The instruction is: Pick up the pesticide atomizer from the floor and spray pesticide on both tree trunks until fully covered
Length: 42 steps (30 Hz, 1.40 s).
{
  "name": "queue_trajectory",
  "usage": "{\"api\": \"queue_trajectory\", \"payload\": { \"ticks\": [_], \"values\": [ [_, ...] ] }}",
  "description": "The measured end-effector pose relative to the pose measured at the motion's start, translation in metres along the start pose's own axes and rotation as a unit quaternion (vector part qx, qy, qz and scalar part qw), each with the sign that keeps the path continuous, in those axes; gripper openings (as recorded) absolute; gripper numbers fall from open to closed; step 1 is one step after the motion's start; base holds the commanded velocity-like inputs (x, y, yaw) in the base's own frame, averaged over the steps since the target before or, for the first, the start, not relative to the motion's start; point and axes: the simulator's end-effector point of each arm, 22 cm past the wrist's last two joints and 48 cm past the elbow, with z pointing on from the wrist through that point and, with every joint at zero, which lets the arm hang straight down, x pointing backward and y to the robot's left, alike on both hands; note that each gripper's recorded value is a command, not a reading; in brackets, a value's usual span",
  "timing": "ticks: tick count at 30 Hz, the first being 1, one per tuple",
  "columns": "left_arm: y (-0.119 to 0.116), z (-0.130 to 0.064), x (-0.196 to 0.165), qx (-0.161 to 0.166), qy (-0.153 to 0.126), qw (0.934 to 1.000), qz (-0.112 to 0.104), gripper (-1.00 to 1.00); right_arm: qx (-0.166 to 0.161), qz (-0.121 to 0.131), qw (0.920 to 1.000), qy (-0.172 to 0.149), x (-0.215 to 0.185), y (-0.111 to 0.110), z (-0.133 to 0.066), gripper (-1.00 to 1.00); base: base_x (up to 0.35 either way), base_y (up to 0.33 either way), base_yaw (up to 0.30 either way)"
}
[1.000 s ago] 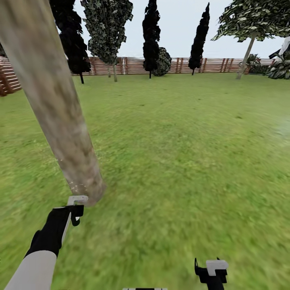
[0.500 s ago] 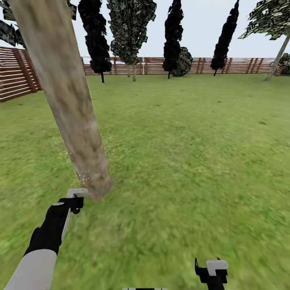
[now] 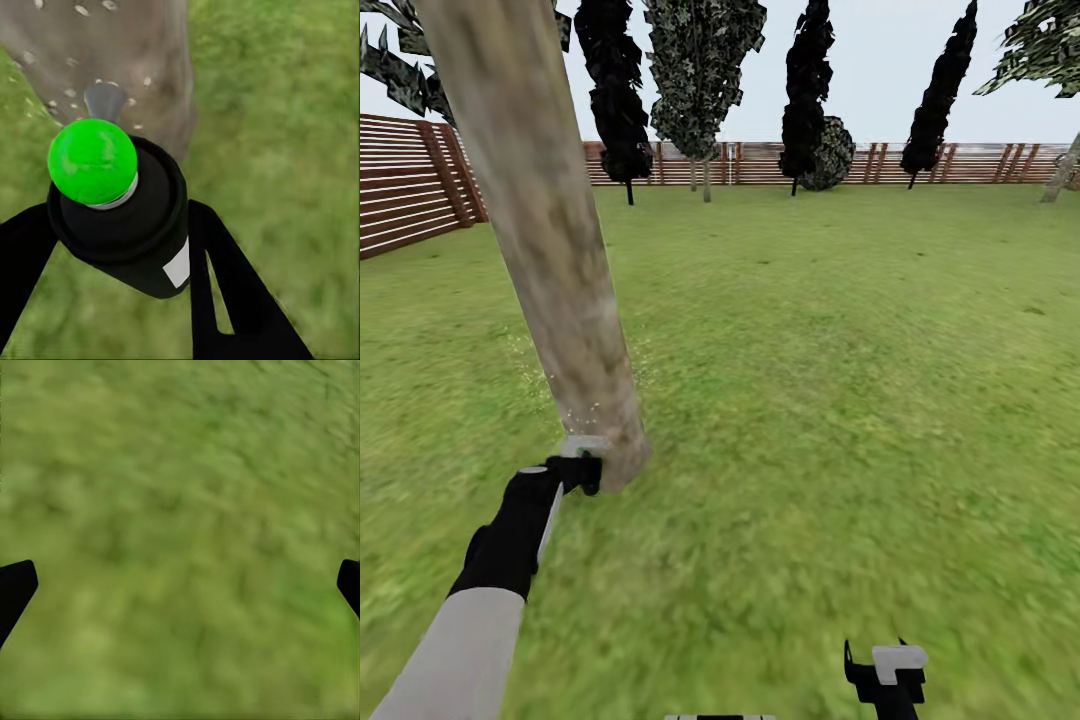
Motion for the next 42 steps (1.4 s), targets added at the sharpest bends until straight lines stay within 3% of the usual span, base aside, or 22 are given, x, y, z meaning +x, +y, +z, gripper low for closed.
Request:
{"api": "queue_trajectory", "payload": {
  "ticks": [2, 3, 4, 5, 8, 10, 11, 13, 14, 16, 18, 19, 22, 24, 26, 27, 29, 33, 42],
  "values": [
    [0.020, -0.001, -0.008, -0.012, -0.005, 0.9999, -0.004, -1.00, 0.000, 0.000, 1.0000, 0.000, 0.000, 0.000, 0.000, 1.00, 0.000, 0.000, 0.000],
    [0.053, -0.003, -0.008, -0.032, -0.005, 0.9994, -0.011, -1.00, 0.000, 0.000, 1.0000, 0.000, 0.000, 0.000, 0.000, 1.00, 0.000, 0.000, 0.000],
    [0.080, -0.006, -0.008, -0.053, -0.004, 0.9986, -0.003, -1.00, 0.000, 0.000, 1.0000, 0.000, 0.000, 0.000, 0.000, 1.00, 0.000, 0.000, 0.000],
    [0.074, -0.007, -0.011, -0.046, -0.007, 0.9989, -0.008, -1.00, 0.000, 0.000, 1.0000, 0.000, 0.000, 0.000, 0.000, 1.00, 0.000, 0.000, 0.000],
    [0.005, -0.004, -0.026, 0.005, 0.003, 1.0000, -0.001, -1.00, 0.001, 0.000, 1.0000, 0.000, 0.000, 0.000, 0.000, 1.00, 0.000, 0.000, 0.000],
    [0.010, -0.006, -0.046, -0.002, -0.008, 1.0000, 0.004, -1.00, 0.000, 0.000, 1.0000, 0.000, 0.000, 0.000, 0.000, 1.00, 0.000, 0.000, 0.000],
    [0.023, -0.007, -0.051, -0.014, -0.011, 0.9998, 0.005, -1.00, 0.000, 0.000, 1.0000, 0.000, 0.000, 0.000, 0.000, 1.00, 0.000, 0.000, 0.000],
    [0.076, -0.014, -0.053, -0.052, -0.006, 0.9986, 0.009, -1.00, 0.000, 0.000, 1.0000, 0.000, 0.000, 0.000, 0.000, 1.00, 0.000, 0.000, 0.000],
    [0.089, -0.016, -0.051, -0.060, -0.001, 0.9981, 0.009, -1.00, 0.001, 0.000, 1.0000, 0.000, 0.000, 0.000, 0.000, 1.00, 0.000, 0.000, 0.017],
    [0.073, -0.015, -0.055, -0.043, -0.003, 0.9991, 0.004, -1.00, 0.000, 0.000, 1.0000, 0.000, 0.000, 0.000, 0.000, 1.00, 0.000, 0.000, 0.174],
    [0.032, -0.017, -0.075, -0.012, -0.023, 0.9997, -0.005, -1.00, 0.001, 0.001, 1.0000, -0.001, -0.001, 0.000, 0.000, 1.00, 0.000, 0.000, 0.267],
    [0.029, -0.019, -0.081, -0.013, -0.022, 0.9997, -0.004, -1.00, 0.000, 0.001, 1.0000, -0.001, -0.001, 0.001, 0.000, 1.00, 0.000, 0.000, 0.274],
    [0.048, -0.023, -0.093, -0.028, -0.023, 0.9993, -0.005, -1.00, 0.000, 0.001, 1.0000, 0.000, -0.001, 0.001, 0.000, 1.00, 0.000, 0.000, 0.114],
    [0.088, -0.029, -0.094, -0.058, -0.022, 0.9981, 0.004, -1.00, 0.000, 0.000, 1.0000, 0.000, 0.000, 0.001, 0.000, 1.00, 0.000, 0.000, 0.008],
    [0.085, -0.035, -0.103, -0.052, -0.033, 0.9981, 0.004, -1.00, 0.001, 0.000, 1.0000, 0.000, 0.000, 0.000, 0.000, 1.00, 0.000, 0.000, 0.001],
    [0.066, -0.043, -0.114, -0.037, -0.032, 0.9988, -0.004, -1.00, 0.001, 0.000, 1.0000, 0.000, 0.000, 0.000, 0.000, 1.00, 0.000, 0.000, 0.000],
    [0.032, -0.047, -0.115, -0.017, -0.014, 0.9998, 0.000, -1.00, 0.001, 0.000, 1.0000, 0.000, 0.000, -0.001, 0.000, 1.00, 0.000, 0.000, 0.000],
    [0.045, -0.051, -0.113, -0.031, -0.011, 0.9994, 0.005, -1.00, 0.001, 0.000, 1.0000, 0.000, 0.000, 0.000, 0.000, 1.00, 0.031, -0.087, 0.000],
    [0.046, -0.052, -0.112, -0.032, -0.012, 0.9994, 0.003, -1.00, 0.001, 0.000, 1.0000, 0.000, 0.000, 0.000, 0.000, 1.00, 0.030, -0.262, 0.000]
  ]
}}
